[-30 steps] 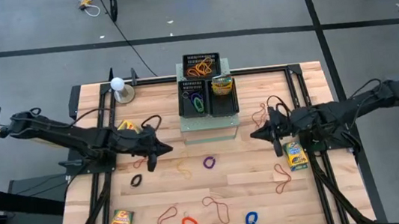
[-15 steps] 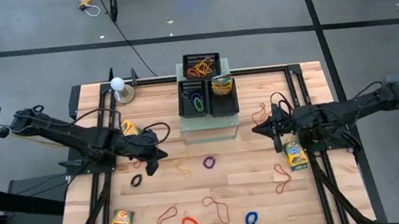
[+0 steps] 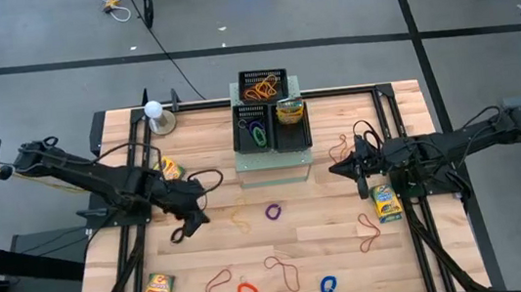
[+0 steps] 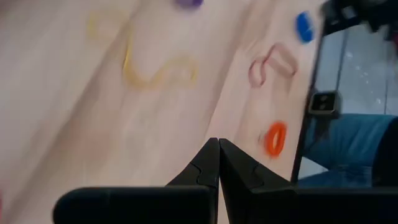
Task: Pick & Place Office Desk Supplies
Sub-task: Put the red rubber band into the top black bin
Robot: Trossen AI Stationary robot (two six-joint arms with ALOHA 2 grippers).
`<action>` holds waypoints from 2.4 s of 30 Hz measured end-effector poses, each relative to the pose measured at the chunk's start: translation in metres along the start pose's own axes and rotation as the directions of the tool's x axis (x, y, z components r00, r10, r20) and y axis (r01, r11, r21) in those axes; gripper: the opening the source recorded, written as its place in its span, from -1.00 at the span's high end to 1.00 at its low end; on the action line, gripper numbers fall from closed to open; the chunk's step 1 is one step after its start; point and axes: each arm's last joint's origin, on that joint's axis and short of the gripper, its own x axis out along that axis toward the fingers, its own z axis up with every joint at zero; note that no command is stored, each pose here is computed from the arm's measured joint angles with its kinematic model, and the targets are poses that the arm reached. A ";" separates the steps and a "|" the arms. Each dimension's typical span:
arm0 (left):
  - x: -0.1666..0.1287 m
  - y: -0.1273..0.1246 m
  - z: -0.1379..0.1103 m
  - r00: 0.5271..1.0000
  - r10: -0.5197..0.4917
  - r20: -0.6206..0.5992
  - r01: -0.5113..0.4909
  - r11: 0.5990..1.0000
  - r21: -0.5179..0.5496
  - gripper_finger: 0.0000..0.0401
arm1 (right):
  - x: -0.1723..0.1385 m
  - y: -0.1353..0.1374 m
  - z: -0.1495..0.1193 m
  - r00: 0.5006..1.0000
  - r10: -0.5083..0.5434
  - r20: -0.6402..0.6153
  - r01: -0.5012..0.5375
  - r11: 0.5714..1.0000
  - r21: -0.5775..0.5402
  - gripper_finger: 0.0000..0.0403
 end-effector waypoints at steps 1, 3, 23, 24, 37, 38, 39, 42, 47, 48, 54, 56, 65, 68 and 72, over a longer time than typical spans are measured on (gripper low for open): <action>0.000 0.000 -0.004 1.000 0.017 -0.023 -0.018 0.999 -0.036 0.96 | 0.000 0.000 0.000 1.000 0.000 0.000 0.000 1.000 0.000 0.88; 0.000 0.000 -0.010 0.998 0.047 -0.049 -0.051 0.995 -0.087 0.97 | 0.000 0.000 0.000 1.000 0.000 0.000 0.000 1.000 0.000 0.88; 0.014 -0.016 -0.073 0.926 0.174 -0.334 -0.252 0.945 -0.206 0.88 | 0.000 0.000 0.000 1.000 0.000 0.000 0.000 1.000 0.000 0.88; 0.014 -0.016 -0.075 0.919 0.167 -0.358 -0.254 0.944 -0.210 0.83 | 0.000 0.000 0.000 1.000 0.000 0.000 0.000 1.000 0.000 0.88; 0.015 0.013 -0.066 0.828 0.444 -0.342 -0.528 0.823 -0.211 0.06 | 0.000 0.000 0.000 1.000 0.000 0.000 0.000 1.000 0.000 0.88; 0.015 0.015 -0.064 0.821 0.465 -0.331 -0.545 0.811 -0.212 0.02 | 0.000 0.000 0.000 1.000 0.000 0.000 0.000 1.000 0.000 0.88; 0.014 0.017 -0.062 0.816 0.483 -0.317 -0.557 0.803 -0.210 -0.02 | 0.000 0.000 0.000 1.000 0.000 0.000 0.000 1.000 0.000 0.88; 0.016 0.021 -0.053 0.827 0.500 -0.257 -0.552 0.809 -0.201 -0.12 | 0.000 0.000 0.000 1.000 0.000 0.000 0.000 1.000 0.000 0.88; 0.019 0.025 -0.038 0.840 0.524 -0.143 -0.542 0.822 -0.173 -0.15 | 0.000 0.000 0.000 1.000 0.000 0.000 0.000 1.000 0.000 0.88; 0.019 0.028 -0.036 0.833 0.536 -0.134 -0.553 0.816 -0.170 -0.14 | 0.000 0.000 0.000 1.000 0.000 0.000 0.000 1.000 0.001 0.88; 0.021 0.047 -0.026 0.795 0.591 -0.139 -0.607 0.766 -0.212 -0.04 | 0.000 0.000 0.000 1.000 0.000 0.000 0.000 1.000 0.000 0.88; 0.025 0.052 -0.025 0.790 0.596 -0.140 -0.612 0.757 -0.227 -0.01 | 0.000 0.000 0.000 1.000 0.000 0.000 0.000 1.000 0.000 0.88; 0.052 0.064 -0.020 0.799 0.579 -0.166 -0.602 0.777 -0.186 -0.01 | 0.000 0.000 0.000 1.000 0.000 -0.001 0.000 1.000 0.000 0.88; 0.057 0.068 -0.021 0.771 0.607 -0.195 -0.636 0.748 -0.190 0.06 | 0.000 0.000 0.000 1.000 0.001 -0.001 -0.001 1.000 0.000 0.88; 0.057 0.069 -0.022 0.758 0.619 -0.207 -0.649 0.746 -0.150 0.35 | 0.000 0.000 0.000 1.000 0.000 -0.001 0.000 1.000 0.000 0.88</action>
